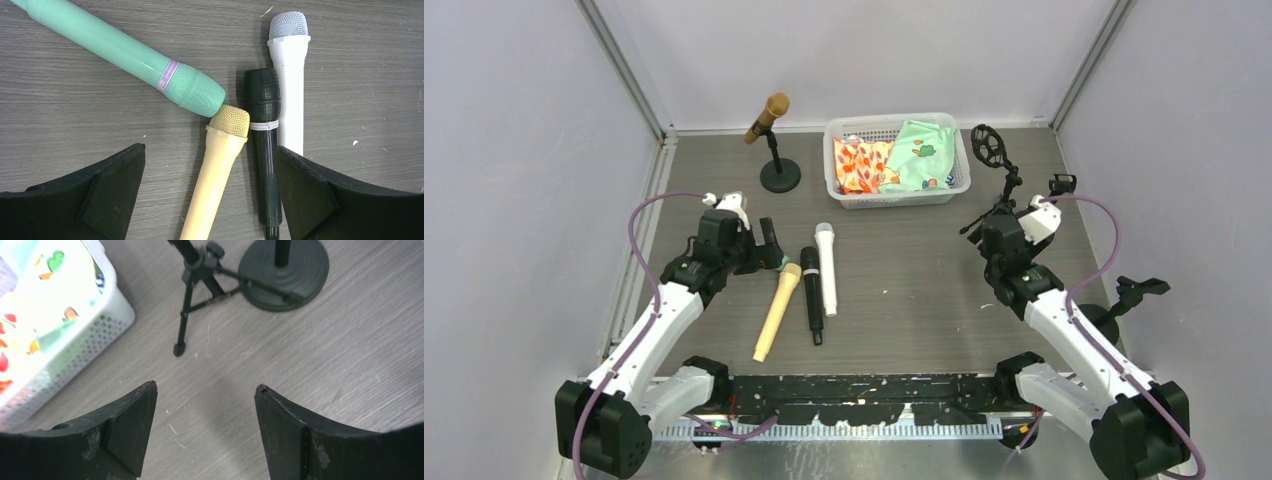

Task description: Attach the microphones to the stand

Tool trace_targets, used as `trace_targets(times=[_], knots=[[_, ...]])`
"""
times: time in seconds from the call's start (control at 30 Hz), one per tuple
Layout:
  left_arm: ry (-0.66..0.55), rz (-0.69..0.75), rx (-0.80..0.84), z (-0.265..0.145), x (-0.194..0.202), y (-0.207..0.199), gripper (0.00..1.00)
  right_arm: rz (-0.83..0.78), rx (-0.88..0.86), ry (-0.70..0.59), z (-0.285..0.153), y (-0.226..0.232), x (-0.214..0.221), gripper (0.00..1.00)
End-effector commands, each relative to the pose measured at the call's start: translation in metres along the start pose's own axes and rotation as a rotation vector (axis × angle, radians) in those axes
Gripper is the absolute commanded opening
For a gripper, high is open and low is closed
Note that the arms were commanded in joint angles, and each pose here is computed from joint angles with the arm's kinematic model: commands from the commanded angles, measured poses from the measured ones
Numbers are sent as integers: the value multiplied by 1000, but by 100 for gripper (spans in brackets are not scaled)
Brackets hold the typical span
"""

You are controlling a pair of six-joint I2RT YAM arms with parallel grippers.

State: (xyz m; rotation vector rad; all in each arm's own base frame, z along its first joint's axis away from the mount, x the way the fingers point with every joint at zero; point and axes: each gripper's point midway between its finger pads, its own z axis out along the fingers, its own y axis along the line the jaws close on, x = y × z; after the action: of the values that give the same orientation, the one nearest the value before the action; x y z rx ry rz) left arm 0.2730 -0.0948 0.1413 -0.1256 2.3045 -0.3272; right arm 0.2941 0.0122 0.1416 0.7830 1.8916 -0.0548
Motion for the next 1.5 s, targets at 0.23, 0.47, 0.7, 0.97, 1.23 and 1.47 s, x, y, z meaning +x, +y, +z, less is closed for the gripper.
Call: trace_targets(times=[0.23, 0.47, 0.7, 0.97, 1.23, 1.47], knots=[[-53, 12, 38, -10, -20, -10, 100, 47, 4, -185, -25, 9, -119, 75], [-65, 11, 48, -11, -23, -13, 100, 69, 52, -188, -27, -7, -154, 76], [-70, 24, 66, -14, -22, -18, 100, 86, 120, -180, -9, -27, -169, 80], [-74, 51, 95, -16, -22, -28, 100, -80, 132, -60, 43, -21, -164, 100], [-79, 63, 107, -18, -22, -31, 100, -271, 229, -10, 75, -28, -171, 100], [-85, 67, 113, -20, -22, -33, 100, -430, 303, 53, 87, -38, -174, 96]])
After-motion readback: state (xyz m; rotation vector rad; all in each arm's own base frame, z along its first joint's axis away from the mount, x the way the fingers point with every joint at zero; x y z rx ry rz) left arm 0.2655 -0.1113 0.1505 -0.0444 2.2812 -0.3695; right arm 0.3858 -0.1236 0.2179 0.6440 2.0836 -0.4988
